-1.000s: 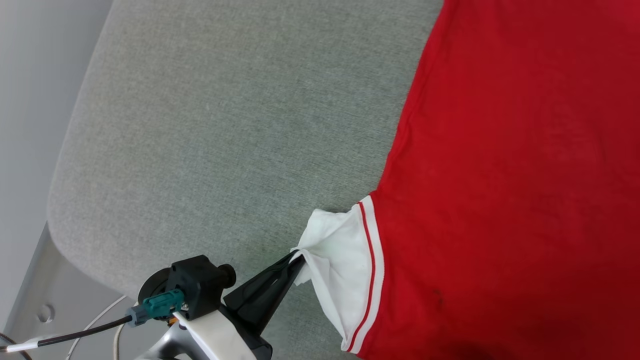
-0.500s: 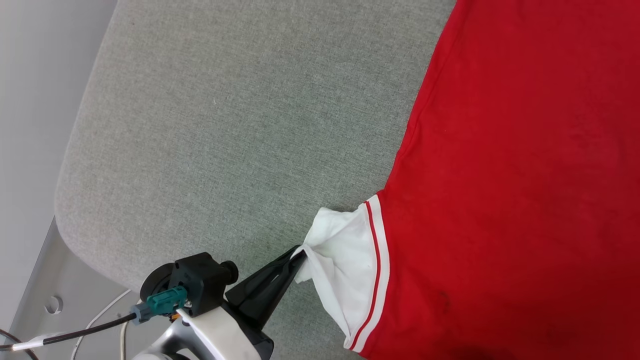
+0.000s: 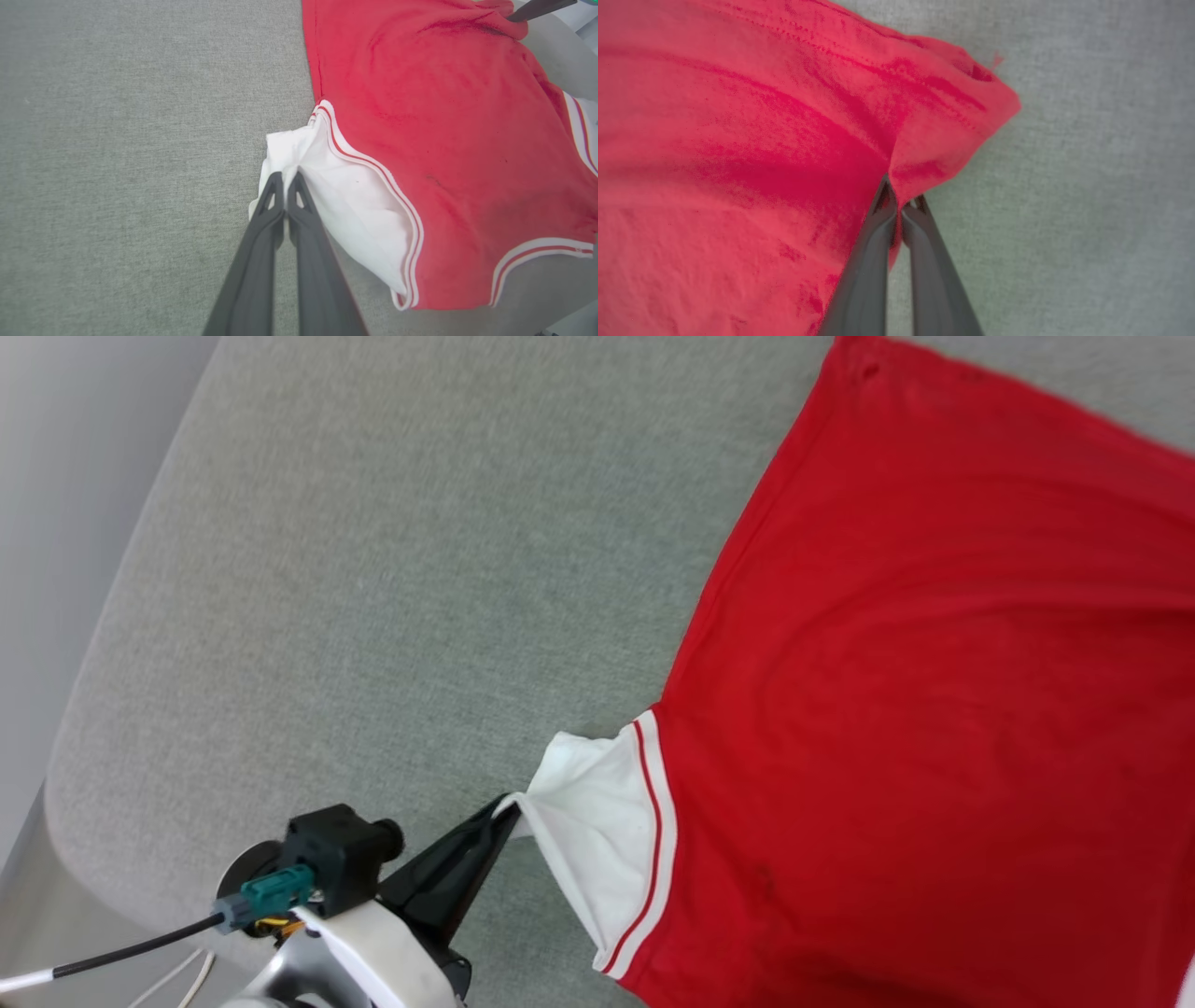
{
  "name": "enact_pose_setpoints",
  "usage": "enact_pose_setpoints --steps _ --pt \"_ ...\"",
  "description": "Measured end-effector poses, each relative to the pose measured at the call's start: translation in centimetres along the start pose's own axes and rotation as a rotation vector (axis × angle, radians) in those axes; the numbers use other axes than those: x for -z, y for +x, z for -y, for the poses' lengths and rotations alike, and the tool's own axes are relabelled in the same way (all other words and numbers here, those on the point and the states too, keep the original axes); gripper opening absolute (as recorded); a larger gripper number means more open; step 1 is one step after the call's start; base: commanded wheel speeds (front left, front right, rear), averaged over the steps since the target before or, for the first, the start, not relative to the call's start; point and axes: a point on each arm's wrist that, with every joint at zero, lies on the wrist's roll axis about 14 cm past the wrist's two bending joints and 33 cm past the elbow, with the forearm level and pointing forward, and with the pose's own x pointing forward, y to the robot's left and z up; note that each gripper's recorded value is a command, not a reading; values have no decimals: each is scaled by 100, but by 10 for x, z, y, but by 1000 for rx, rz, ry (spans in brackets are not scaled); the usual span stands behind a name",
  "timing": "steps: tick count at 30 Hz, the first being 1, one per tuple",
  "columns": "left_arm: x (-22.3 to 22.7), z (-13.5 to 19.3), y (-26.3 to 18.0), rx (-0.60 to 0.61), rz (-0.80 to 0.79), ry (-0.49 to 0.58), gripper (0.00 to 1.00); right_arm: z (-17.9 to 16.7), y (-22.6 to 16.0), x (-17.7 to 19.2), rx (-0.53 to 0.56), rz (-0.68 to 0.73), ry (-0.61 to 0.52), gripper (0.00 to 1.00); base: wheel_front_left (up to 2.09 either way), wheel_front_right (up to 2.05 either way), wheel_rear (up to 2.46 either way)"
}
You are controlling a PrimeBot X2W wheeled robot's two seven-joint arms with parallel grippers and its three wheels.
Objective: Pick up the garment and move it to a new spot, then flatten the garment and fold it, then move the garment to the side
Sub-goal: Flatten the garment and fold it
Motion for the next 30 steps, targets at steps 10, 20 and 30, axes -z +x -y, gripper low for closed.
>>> enact_pose_setpoints --steps 10,20,30 --pt "4 13 -14 46 22 -17 0 22 -62 78 -70 77 132 0 0 0 0" --pt "0 23 -16 87 59 4 0 30 -100 178 -91 66 216 0 0 0 0" --pt "-3 38 -14 117 95 -6 0 21 -101 252 -112 29 334 0 0 0 0"
